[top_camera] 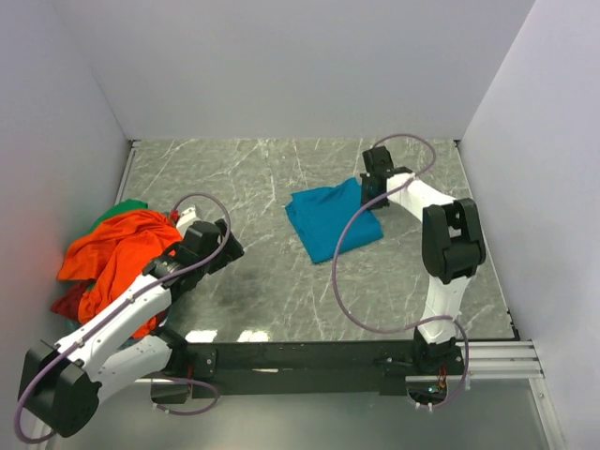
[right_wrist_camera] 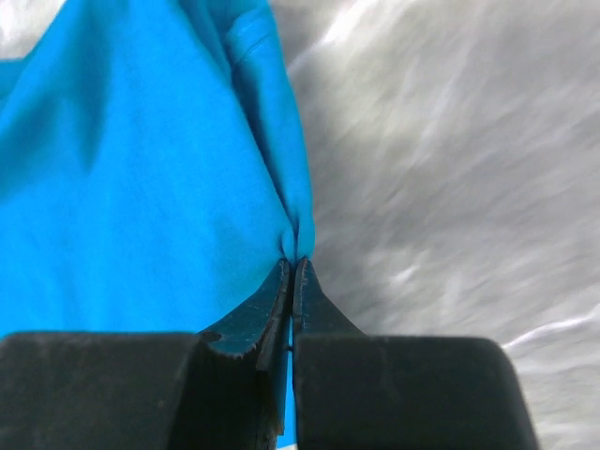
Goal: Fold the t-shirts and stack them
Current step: Neatly place the folded tshirt to the corner
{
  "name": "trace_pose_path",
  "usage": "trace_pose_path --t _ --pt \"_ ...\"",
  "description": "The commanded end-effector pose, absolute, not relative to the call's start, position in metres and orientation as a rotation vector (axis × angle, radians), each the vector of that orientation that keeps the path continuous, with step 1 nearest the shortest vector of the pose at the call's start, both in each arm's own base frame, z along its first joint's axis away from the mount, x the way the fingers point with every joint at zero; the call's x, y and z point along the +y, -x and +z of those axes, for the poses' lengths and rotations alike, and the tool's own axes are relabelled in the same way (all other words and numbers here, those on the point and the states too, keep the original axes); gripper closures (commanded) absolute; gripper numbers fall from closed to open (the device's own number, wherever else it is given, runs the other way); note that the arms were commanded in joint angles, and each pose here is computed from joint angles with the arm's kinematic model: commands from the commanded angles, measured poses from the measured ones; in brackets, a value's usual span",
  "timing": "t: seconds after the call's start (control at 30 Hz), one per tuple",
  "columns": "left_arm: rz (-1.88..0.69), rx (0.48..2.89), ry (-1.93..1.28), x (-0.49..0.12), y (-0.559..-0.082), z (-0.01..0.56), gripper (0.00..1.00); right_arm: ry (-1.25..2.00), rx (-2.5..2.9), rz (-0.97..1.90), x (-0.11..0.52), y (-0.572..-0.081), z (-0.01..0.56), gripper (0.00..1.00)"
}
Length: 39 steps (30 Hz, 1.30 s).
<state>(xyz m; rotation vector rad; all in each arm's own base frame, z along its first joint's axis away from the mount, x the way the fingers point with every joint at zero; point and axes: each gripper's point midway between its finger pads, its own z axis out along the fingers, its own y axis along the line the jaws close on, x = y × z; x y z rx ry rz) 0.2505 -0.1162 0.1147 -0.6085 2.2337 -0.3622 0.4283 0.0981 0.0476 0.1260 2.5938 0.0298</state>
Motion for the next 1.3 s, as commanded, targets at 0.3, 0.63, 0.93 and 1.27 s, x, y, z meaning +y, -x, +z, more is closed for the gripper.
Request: trace_pose_path --t 0.3,0.63,0.93,1.27 --pt "-0.433 2.193 0.574 -0.117 -0.29 0.136 0.0 -0.065 2.45 -0.469 -0.01 -0.523 0.093 1.0" --pt "-0.403 2.193 0.645 -0.102 -0.297 0.137 0.0 -0.109 2.414 -0.641 -0.083 -0.559 0.107 1.0" --pt "-0.403 2.172 0.7 -0.098 -0.3 0.144 0.01 -0.495 2.375 -0.522 -0.148 -0.562 0.096 1.0" --pt "-0.416 2.164 0.748 -0.096 -0.294 0.142 0.0 -0.641 2.306 -0.435 -0.196 -0.576 0.096 1.0"
